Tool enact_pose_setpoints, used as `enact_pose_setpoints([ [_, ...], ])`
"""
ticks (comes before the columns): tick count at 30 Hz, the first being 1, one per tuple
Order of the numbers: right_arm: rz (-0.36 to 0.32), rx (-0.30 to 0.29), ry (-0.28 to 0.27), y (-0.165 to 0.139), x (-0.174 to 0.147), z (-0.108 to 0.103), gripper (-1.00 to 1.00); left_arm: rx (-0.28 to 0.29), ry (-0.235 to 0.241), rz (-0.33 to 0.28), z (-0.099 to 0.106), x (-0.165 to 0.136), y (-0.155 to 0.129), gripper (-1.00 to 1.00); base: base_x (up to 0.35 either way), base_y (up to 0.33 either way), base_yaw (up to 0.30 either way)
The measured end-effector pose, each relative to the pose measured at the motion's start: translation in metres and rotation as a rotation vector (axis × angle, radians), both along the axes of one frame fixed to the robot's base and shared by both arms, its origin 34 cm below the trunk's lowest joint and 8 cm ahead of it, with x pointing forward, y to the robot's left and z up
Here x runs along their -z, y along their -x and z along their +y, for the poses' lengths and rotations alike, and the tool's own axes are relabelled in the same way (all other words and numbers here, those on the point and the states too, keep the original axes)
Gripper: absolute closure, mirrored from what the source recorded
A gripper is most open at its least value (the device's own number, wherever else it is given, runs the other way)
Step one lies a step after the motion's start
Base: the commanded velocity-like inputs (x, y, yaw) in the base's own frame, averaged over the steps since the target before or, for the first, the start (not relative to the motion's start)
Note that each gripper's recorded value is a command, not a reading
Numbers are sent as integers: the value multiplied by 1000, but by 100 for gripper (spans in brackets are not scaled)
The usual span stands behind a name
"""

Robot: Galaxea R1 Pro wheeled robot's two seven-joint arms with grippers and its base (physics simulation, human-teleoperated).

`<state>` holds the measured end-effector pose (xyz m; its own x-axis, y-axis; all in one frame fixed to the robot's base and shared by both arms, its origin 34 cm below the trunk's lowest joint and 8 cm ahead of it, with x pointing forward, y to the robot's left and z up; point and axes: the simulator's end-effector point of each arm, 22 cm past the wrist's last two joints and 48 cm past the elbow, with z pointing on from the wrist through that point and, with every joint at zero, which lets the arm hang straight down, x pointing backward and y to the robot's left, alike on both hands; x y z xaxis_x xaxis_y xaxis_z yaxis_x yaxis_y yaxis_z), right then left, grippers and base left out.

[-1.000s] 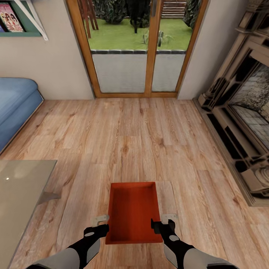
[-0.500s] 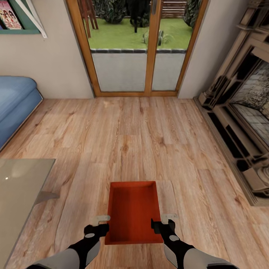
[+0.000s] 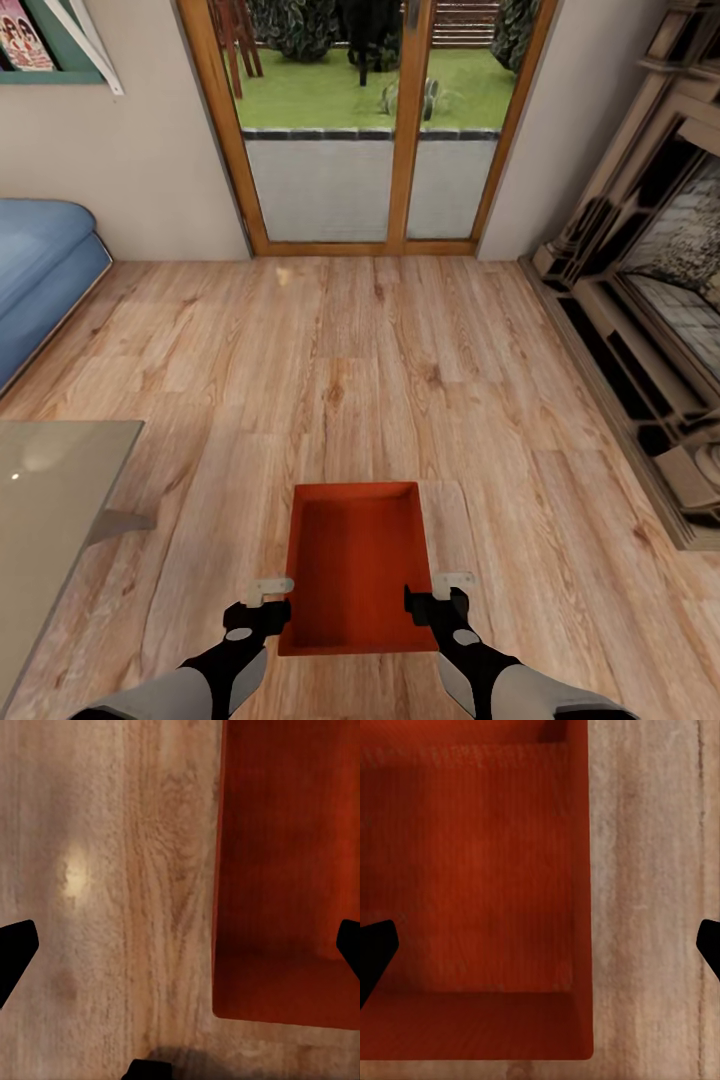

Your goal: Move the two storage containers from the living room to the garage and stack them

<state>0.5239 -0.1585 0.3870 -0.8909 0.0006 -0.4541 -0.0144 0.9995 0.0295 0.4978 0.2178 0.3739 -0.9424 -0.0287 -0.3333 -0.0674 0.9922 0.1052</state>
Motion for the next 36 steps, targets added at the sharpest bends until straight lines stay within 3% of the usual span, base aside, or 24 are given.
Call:
enact_pose_setpoints([
  [7,0,0,2,1,13,-1,-100,0,0,0,0,13,1,-100,0,0,0],
  [13,-1,-4,24,1,22,-17,-100,-1,1,0,0,20,2,-100,0,0,0],
  [36,-3,-15,27,1,22,-18,-100,-2,1,-2,0,20,1,-100,0,0,0],
])
